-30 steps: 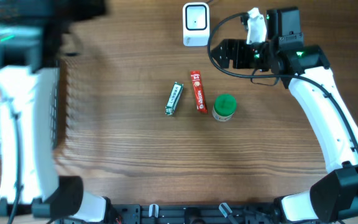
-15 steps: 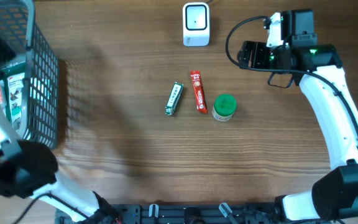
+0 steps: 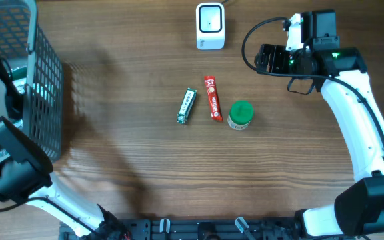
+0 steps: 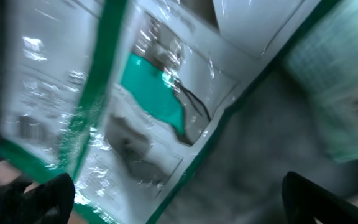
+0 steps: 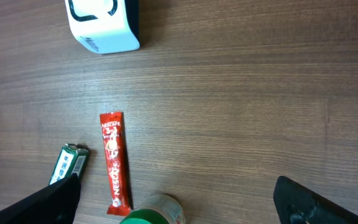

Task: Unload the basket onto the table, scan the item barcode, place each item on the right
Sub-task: 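Reach the left gripper into the basket and grasp the green glove pack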

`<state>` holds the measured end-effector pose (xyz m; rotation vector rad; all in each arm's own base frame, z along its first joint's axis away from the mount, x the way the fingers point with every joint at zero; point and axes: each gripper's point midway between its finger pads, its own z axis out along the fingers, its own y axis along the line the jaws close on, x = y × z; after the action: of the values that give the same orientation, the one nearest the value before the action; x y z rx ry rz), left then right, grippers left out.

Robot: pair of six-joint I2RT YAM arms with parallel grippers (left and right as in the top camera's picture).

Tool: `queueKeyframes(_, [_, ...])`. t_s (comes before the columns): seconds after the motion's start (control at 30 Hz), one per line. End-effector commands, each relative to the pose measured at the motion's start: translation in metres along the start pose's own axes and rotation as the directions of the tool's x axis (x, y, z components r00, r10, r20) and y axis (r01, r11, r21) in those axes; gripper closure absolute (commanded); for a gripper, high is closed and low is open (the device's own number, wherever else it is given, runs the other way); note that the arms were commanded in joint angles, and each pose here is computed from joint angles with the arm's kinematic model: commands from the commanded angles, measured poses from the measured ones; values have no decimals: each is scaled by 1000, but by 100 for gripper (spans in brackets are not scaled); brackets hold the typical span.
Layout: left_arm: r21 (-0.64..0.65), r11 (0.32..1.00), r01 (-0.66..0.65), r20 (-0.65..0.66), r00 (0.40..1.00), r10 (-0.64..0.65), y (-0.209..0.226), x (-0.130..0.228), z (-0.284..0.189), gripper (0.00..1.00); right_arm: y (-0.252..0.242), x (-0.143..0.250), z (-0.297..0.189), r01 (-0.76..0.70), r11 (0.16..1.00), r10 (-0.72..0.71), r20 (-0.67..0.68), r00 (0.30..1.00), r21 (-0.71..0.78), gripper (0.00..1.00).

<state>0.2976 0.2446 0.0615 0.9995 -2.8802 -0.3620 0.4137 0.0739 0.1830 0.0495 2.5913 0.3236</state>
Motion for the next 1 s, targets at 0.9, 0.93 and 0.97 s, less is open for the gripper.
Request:
queueKeyframes(0.9, [439,862,253,213,903,-373,35,-19,-151,96,-2,-1,1,13,1000,-13,3,1000,16,0])
queueKeyframes(0.93, [446,858,255,235,892,-387,38,-17,-163,96,-2,-1,1,13,1000,-13,2,1000,16,0])
queueKeyframes(0.97, [456,853,255,262,877,-402,41,-12,-178,96,-3,-2,1,13,1000,-13,6,1000,17,0])
